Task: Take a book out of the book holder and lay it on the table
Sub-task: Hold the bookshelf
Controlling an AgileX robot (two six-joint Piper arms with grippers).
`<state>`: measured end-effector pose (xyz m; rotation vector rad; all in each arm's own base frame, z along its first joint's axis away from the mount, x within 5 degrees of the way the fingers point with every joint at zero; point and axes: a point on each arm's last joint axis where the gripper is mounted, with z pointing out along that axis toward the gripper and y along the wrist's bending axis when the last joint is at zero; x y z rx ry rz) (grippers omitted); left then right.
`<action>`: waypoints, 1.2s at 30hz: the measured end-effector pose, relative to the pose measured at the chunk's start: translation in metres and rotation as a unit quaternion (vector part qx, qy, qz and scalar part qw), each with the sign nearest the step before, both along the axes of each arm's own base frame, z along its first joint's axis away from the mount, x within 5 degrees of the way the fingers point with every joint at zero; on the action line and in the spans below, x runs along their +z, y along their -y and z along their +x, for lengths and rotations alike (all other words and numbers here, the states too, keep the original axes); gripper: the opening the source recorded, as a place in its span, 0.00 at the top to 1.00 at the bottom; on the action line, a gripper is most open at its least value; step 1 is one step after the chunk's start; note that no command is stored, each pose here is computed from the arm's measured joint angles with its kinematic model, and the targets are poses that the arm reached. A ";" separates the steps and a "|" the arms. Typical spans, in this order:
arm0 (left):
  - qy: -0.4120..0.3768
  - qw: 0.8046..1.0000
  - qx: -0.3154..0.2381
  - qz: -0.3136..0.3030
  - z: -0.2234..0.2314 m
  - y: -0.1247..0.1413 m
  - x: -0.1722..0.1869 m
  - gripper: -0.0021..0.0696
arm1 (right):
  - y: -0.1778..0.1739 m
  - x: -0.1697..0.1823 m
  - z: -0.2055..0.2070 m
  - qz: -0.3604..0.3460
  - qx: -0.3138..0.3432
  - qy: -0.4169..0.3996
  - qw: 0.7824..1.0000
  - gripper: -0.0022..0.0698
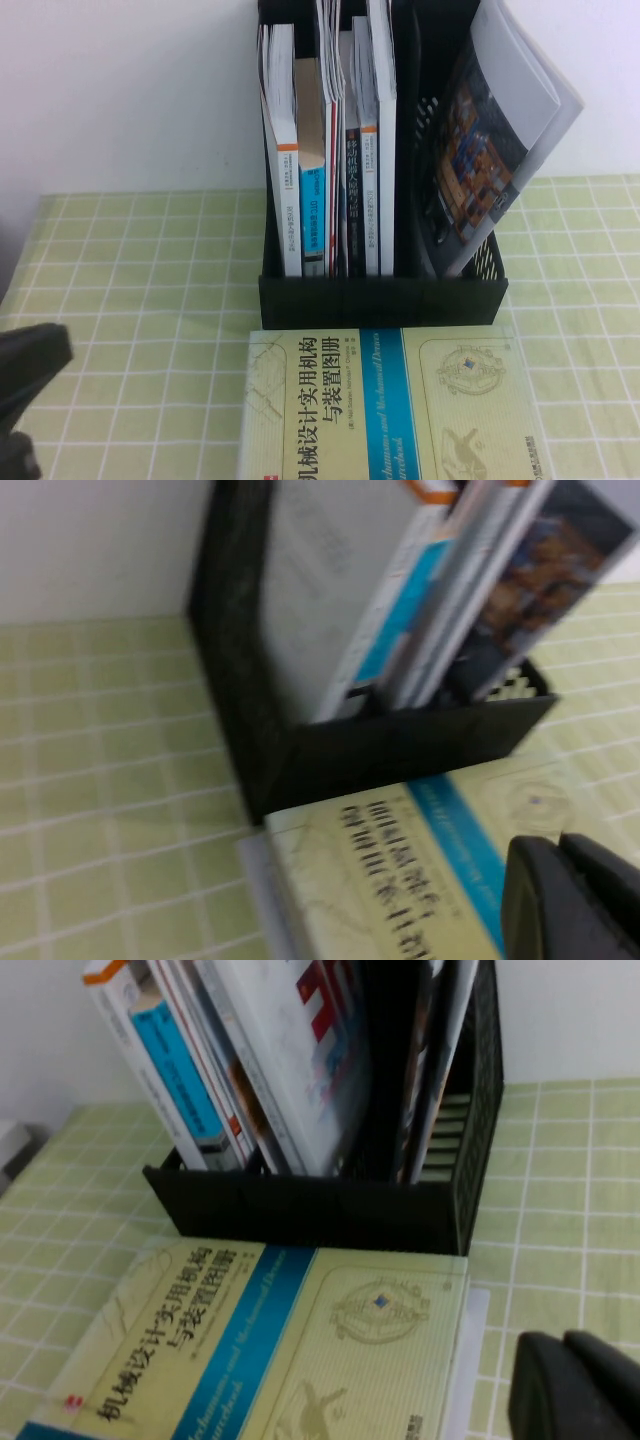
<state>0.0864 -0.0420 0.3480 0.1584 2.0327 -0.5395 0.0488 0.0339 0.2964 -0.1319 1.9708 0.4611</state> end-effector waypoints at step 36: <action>0.079 0.977 -0.192 -0.052 0.279 0.123 0.040 0.97 | -0.037 -0.009 0.128 0.040 0.139 -0.034 0.989 0.89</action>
